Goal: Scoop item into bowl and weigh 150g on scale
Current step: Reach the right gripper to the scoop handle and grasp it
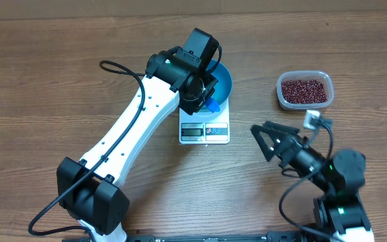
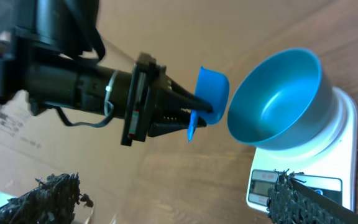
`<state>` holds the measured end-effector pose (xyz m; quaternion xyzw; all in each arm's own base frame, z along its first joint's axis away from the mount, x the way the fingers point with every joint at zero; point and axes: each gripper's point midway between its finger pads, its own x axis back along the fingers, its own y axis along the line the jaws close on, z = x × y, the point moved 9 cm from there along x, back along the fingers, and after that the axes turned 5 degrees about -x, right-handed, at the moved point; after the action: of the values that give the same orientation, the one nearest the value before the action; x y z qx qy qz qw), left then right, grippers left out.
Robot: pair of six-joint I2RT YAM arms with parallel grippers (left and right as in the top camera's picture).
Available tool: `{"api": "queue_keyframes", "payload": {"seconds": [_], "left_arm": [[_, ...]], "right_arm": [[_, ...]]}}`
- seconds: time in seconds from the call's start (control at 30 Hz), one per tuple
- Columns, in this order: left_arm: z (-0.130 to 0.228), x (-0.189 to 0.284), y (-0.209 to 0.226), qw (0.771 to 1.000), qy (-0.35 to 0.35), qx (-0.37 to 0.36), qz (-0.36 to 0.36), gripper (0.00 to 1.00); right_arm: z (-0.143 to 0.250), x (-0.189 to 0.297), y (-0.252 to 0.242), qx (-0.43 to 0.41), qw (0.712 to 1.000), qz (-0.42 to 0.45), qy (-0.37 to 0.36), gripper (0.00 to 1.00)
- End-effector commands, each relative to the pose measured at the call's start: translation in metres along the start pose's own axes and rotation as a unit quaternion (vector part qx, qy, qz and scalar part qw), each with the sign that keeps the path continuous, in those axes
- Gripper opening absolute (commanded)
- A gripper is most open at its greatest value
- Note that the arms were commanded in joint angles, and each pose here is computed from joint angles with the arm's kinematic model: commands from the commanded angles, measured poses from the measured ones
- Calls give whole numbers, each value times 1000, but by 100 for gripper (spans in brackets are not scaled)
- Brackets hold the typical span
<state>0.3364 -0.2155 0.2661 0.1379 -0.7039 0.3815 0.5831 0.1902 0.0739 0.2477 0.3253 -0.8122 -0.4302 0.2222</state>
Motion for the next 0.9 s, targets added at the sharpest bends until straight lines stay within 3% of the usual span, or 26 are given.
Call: {"api": "queue_keyframes", "payload": {"seconds": [0.0, 0.2, 0.47, 0.73, 0.87], "left_arm": [[1, 3, -5, 1000, -1, 8, 9, 4], [1, 3, -5, 1000, -1, 8, 10, 4], [2, 3, -5, 1000, 6, 8, 11, 4], [2, 3, -5, 1000, 6, 19, 11, 4], [2, 3, -5, 1000, 6, 23, 11, 4]], "right_arm": [[-8, -25, 5, 15, 999, 10, 26, 99], [0, -67, 2, 22, 996, 27, 78, 96], [6, -104, -9, 15, 996, 34, 77, 90], [4, -122, -21, -17, 998, 26, 58, 63], [5, -125, -26, -27, 998, 27, 59, 60]]}}
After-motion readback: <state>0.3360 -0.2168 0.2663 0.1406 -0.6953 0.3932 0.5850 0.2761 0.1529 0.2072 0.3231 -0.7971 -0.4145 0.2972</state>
